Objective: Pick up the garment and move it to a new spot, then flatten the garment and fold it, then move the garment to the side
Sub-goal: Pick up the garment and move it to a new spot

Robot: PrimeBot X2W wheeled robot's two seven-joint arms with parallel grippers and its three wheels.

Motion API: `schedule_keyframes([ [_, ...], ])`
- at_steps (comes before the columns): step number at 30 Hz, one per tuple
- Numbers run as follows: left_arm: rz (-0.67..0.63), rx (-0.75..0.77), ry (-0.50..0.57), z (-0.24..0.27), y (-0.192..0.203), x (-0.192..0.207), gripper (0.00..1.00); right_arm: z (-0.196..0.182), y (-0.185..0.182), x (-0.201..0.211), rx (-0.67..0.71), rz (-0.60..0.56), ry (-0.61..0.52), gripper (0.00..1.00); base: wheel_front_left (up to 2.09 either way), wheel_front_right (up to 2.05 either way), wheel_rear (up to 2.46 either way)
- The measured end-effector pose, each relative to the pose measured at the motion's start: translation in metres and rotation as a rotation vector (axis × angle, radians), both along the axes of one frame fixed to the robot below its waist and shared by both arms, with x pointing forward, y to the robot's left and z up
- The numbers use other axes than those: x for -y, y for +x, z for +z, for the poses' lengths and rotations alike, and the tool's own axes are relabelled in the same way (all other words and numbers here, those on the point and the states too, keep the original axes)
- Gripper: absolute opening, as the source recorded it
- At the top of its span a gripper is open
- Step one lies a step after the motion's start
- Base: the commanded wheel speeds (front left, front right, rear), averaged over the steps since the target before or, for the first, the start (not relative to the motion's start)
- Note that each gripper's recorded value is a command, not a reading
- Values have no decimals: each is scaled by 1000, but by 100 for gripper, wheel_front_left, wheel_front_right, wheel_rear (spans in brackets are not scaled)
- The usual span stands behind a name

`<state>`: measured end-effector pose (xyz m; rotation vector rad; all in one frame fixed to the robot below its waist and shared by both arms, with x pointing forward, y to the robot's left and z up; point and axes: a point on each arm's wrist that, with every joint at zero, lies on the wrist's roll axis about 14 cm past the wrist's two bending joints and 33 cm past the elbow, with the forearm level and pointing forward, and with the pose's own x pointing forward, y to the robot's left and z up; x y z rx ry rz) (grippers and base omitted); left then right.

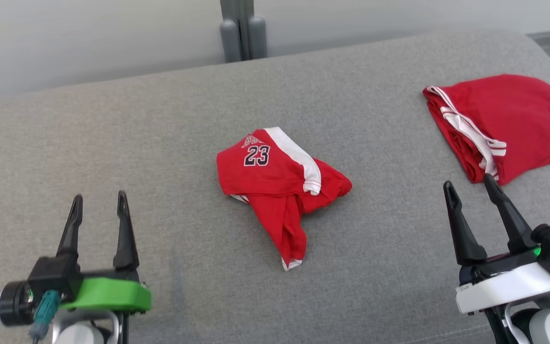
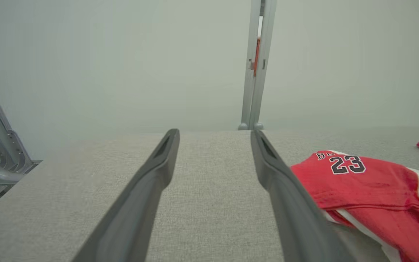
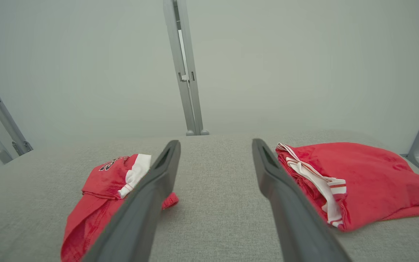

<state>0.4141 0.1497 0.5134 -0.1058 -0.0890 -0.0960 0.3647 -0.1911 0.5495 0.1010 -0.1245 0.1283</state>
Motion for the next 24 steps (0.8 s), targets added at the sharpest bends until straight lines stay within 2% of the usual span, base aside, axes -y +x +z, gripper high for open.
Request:
schedule_keyframes([
  [4, 29, 0, 7, 2, -21, -13, 100, 2, -8, -7, -2, 16, 9, 100, 0, 0, 0],
  [12, 33, -20, 17, -4, -50, -16, 100, -5, -31, -7, -30, 4, 26, 100, 0, 0, 0],
  [24, 33, -60, 12, -14, -58, -16, 100, -3, -33, -8, -25, 7, 30, 100, 0, 0, 0],
])
